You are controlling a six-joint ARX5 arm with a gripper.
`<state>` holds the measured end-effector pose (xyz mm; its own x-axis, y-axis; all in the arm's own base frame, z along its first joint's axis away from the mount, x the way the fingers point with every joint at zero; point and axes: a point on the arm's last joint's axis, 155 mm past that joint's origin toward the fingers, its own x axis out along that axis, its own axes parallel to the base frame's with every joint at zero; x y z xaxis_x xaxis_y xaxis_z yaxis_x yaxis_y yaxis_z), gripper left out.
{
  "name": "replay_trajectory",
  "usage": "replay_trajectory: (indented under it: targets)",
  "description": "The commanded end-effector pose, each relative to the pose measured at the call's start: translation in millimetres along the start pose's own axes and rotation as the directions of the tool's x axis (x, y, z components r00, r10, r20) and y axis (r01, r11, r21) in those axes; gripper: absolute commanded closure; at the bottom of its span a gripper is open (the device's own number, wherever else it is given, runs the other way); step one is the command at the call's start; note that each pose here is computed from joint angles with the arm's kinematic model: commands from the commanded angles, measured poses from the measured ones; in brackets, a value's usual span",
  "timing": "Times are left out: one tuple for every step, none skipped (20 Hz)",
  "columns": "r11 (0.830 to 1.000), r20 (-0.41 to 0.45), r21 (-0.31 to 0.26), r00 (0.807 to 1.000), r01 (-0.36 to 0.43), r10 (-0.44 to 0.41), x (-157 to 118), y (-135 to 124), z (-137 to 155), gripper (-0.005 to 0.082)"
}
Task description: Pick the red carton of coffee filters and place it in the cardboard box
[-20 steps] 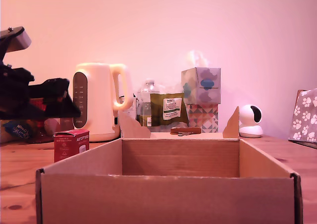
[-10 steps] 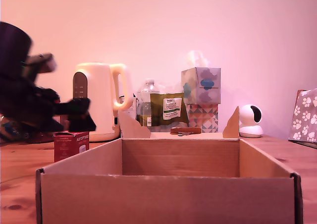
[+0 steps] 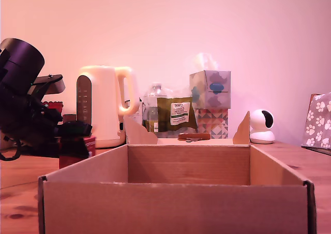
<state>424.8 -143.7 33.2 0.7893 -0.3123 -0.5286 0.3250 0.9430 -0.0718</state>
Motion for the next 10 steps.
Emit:
replay_trajectory:
  targets:
    - [1.000, -0.016, -0.001, 1.000, 0.006, -0.006, -4, -2, -1, 0.0556]
    - [1.000, -0.016, 0.000, 1.000, 0.008, -0.008, -9, -3, 3, 0.0556]
    - [1.000, -0.015, 0.000, 1.000, 0.013, -0.013, -19, -5, 11, 0.0556]
    - [1.000, 0.010, 0.007, 1.000, 0.015, -0.015, -30, -6, 24, 0.0556]
    - [1.000, 0.001, 0.023, 1.000, 0.018, -0.018, -42, -8, 29, 0.0556]
    - [0.999, 0.011, 0.027, 1.000, 0.027, -0.027, -55, -11, 38, 0.0556]
    - [0.999, 0.024, 0.029, 0.999, 0.038, -0.039, -67, -14, 47, 0.0556]
    - [0.999, 0.037, 0.031, 0.998, 0.044, -0.045, -79, -16, 54, 0.0556]
    - [0.998, 0.052, 0.033, 0.997, 0.049, -0.051, -90, -18, 61, 0.0556]
    - [0.998, 0.064, 0.035, 0.997, 0.050, -0.052, -100, -19, 67, 0.0556]
